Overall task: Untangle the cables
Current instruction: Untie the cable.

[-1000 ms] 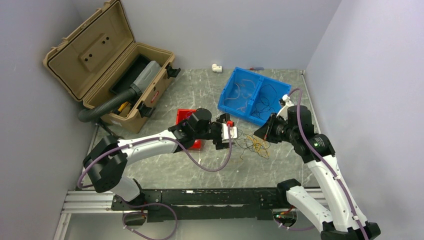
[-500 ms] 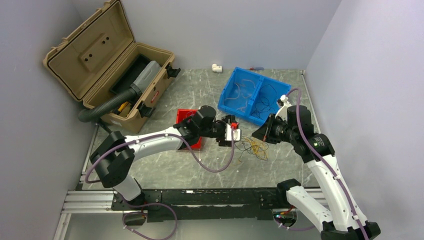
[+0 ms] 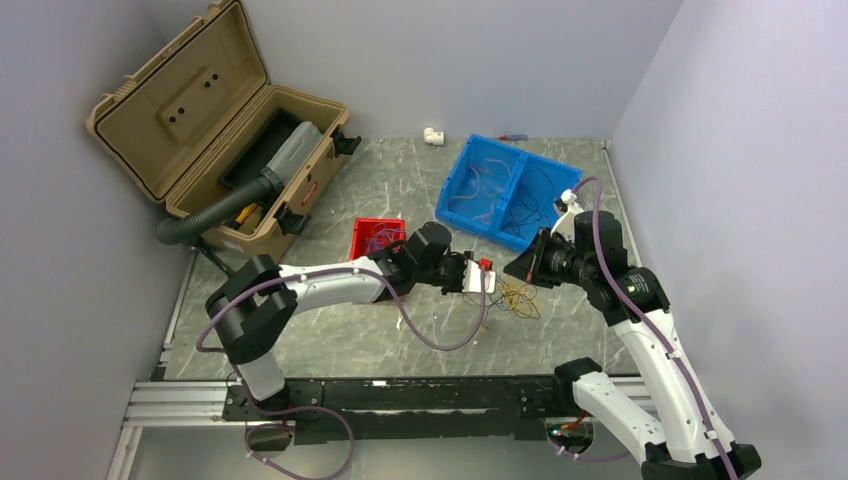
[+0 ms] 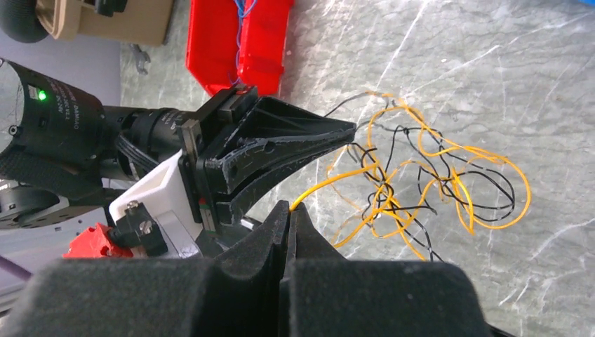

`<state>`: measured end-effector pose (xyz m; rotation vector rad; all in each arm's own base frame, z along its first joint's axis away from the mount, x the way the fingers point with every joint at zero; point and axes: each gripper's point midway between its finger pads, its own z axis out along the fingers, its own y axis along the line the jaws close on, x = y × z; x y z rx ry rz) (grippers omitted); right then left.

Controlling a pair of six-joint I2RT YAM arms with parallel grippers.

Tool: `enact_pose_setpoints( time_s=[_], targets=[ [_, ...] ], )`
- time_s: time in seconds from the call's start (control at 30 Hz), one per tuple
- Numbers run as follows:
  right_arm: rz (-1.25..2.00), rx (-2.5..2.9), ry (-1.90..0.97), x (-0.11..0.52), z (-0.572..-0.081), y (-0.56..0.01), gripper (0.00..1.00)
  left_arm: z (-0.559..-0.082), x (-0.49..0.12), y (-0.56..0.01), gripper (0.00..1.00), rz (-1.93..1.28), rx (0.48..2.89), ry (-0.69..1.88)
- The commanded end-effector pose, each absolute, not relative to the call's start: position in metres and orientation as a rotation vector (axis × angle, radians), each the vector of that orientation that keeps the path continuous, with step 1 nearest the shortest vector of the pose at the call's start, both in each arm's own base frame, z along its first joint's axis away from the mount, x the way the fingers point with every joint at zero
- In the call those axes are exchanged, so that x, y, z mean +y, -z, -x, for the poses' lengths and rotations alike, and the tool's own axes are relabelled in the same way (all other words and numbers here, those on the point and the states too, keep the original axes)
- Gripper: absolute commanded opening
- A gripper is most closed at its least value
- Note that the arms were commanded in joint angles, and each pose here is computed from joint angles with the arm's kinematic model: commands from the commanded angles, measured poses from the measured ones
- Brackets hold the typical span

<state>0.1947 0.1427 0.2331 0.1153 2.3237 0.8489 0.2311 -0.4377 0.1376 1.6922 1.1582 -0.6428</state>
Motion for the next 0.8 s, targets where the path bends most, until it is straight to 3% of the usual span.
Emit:
enact_pose_setpoints(
  time_s=[0.0, 0.5, 0.77],
  targets=[
    [-0.177, 2.268, -0.77, 0.131, -0.205, -0.246, 0.0, -0.22, -0.44, -0.156, 0.0, -1.642, 1.16, 0.714],
    [-0.809, 2.1, -0.067, 0.008, -0.201, -0.213, 0.0, -0.238, -0.337, -0.22, 0.0, -0.794, 1.681, 0.724],
    [-1.077, 1.913, 0.167, -0.042, -0.178, -0.207, 0.0, -0.248, -0.204, -0.224, 0.0, -0.236, 1.873, 0.471]
  ],
)
